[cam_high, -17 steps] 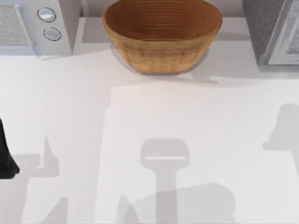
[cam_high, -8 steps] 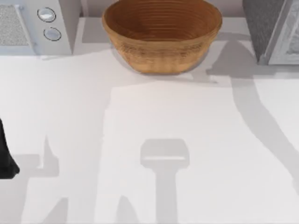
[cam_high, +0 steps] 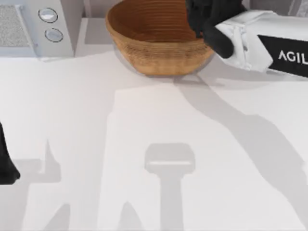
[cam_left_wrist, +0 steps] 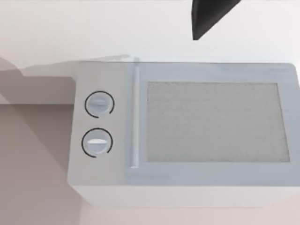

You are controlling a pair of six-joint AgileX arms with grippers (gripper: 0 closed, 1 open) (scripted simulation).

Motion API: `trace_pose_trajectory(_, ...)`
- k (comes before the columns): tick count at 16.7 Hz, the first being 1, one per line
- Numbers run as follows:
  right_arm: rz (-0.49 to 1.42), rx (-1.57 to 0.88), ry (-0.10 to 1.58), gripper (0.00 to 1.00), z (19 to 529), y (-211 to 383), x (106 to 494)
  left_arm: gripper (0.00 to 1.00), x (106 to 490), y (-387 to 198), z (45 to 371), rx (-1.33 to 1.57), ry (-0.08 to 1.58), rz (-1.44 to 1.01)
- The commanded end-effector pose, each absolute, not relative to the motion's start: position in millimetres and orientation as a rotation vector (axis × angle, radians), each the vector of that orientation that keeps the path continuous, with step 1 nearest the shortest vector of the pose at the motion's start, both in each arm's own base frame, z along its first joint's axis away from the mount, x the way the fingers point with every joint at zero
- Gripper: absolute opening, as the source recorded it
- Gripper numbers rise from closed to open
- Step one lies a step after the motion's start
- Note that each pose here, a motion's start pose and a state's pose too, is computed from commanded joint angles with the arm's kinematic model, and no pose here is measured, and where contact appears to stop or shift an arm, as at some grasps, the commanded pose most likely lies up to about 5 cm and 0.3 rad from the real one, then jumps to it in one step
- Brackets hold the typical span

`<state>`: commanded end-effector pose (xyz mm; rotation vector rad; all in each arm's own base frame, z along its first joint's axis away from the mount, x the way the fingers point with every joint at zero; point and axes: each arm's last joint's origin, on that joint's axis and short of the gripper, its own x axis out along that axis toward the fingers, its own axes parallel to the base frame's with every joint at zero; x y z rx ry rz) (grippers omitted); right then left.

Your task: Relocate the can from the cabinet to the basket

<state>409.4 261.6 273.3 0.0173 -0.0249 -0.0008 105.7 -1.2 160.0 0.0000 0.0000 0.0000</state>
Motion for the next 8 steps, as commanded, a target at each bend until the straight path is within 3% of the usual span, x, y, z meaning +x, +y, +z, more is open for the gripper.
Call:
trace_pose_trajectory(4,0.002,0.002,-0.002,0.0,235.5,298.8,421.8,1.0,105.7,-1.2,160.0,0.0,0.0,0.0)
trace_pose_trajectory(8,0.003,0.0,0.001,0.0,231.3,302.4,422.6,1.0,105.7,-1.2,160.0,0.0,0.0,0.0)
